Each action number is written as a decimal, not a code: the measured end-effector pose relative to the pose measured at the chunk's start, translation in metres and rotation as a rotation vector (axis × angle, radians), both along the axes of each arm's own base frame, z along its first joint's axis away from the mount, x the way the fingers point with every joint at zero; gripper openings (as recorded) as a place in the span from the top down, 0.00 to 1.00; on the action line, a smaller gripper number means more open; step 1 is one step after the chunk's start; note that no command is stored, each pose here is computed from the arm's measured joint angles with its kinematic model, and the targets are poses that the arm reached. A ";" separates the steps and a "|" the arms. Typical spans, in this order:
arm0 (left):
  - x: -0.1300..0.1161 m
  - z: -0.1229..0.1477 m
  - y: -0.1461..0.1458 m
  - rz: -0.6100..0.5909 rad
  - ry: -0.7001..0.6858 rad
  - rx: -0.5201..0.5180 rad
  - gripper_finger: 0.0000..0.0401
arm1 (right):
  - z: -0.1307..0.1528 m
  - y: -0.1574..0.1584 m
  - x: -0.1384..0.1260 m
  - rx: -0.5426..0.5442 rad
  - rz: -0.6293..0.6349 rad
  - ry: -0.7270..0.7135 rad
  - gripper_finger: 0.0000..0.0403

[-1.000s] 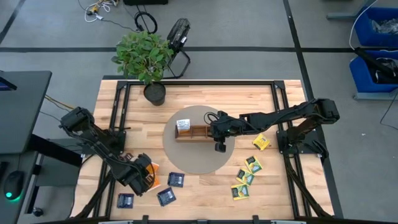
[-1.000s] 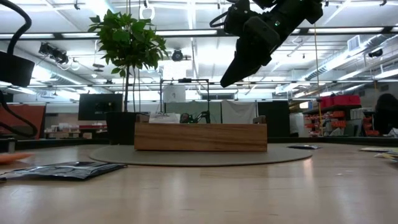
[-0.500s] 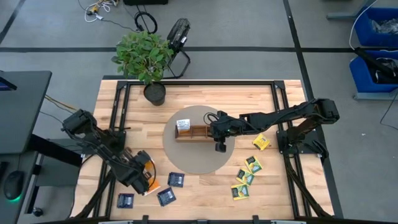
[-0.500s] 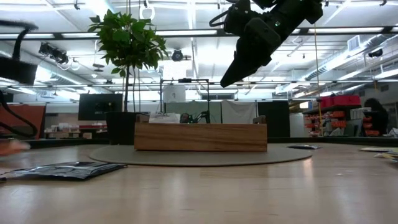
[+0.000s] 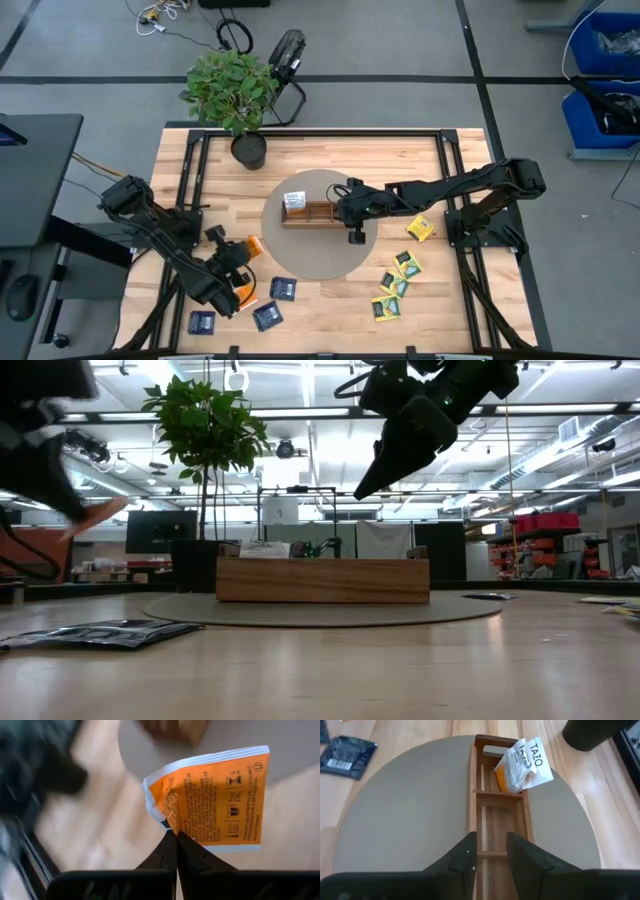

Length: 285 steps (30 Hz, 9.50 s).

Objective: Pick & Place Tea
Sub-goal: Put the orange tea bag into the left section of the wooden organizer

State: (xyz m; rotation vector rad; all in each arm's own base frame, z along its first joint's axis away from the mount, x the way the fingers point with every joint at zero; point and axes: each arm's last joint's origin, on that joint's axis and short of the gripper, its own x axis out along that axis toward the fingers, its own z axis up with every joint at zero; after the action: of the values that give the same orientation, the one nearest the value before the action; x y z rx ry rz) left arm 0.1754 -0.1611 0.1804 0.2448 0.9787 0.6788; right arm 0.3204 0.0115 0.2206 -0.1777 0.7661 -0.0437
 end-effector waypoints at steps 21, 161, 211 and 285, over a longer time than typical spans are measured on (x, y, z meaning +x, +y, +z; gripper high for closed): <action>0.018 0.018 -0.003 -0.369 -0.234 0.709 0.99 | 0.039 0.007 0.023 -0.365 0.493 -0.466 0.72; 0.051 0.022 -0.041 -0.518 -0.139 0.726 0.86 | 0.071 -0.051 0.112 0.097 0.158 0.292 1.00; 0.050 0.020 -0.042 -0.540 -0.149 0.673 0.86 | 0.028 -0.054 0.141 0.071 0.181 0.388 0.94; 0.018 0.023 -0.011 -0.092 0.098 -0.732 0.86 | -0.007 -0.001 -0.078 0.129 0.153 0.025 0.96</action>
State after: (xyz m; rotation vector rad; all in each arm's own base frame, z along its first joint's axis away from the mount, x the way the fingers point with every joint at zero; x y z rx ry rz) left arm 0.1938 -0.1721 0.2035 -0.3227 1.2371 0.1934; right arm 0.2427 0.0104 0.2136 -0.1142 0.7754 0.1532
